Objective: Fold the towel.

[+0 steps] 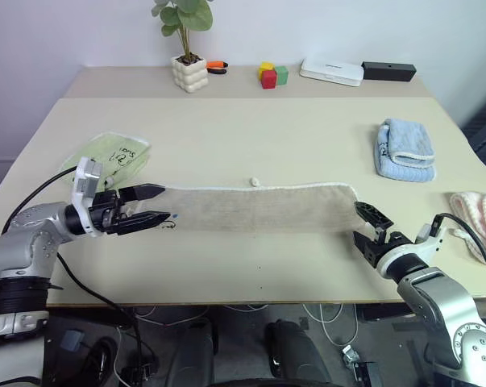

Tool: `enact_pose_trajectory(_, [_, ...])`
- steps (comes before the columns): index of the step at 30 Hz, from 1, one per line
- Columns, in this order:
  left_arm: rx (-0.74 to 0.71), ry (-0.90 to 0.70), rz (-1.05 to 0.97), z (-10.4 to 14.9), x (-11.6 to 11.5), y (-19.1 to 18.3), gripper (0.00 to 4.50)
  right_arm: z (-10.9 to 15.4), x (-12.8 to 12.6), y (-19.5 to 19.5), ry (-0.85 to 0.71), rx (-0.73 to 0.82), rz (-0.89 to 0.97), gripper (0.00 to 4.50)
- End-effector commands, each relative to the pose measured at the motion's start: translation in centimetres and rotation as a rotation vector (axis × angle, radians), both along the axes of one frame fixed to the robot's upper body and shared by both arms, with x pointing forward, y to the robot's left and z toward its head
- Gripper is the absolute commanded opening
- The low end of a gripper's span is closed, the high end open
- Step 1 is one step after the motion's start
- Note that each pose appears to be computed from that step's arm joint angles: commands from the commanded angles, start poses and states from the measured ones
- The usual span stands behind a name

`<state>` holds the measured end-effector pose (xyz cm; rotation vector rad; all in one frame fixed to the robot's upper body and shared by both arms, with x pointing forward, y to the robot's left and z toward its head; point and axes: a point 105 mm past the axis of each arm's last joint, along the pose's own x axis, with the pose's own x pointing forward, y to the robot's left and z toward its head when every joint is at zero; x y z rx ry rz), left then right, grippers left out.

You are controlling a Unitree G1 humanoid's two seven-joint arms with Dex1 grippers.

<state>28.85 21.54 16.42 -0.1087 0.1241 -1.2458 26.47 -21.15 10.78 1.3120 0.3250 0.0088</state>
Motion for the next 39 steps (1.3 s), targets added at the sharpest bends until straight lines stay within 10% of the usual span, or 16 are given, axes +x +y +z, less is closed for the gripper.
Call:
enact_pose_trajectory(1, [-0.006,-0.039,-0.026,1.3,-0.4,-0.4,4.47,-0.1,0.0,-0.3,-0.015,-0.025,0.007,4.43])
enact_pose_trajectory(20, [-0.020,-0.050,0.001,2.0,-0.5,-0.4,4.47,-1.7,1.8,-0.4,-0.018,-0.033,-0.003,4.43])
enact_pose_trajectory(23, [-0.023,-0.048,0.005,2.0,-0.4,-0.4,4.50,-1.8,2.1,-0.4,-0.015,-0.033,-0.005,3.60])
enact_pose_trajectory(30, [-0.028,-0.049,0.013,2.0,-0.4,-0.5,4.50,-2.0,2.3,-0.2,-0.016,-0.021,-0.009,0.09])
enact_pose_trajectory(39, [-0.027,-0.048,0.022,1.8,-0.3,-0.5,4.50,-1.1,2.2,-0.1,-0.047,-0.091,0.048,0.03])
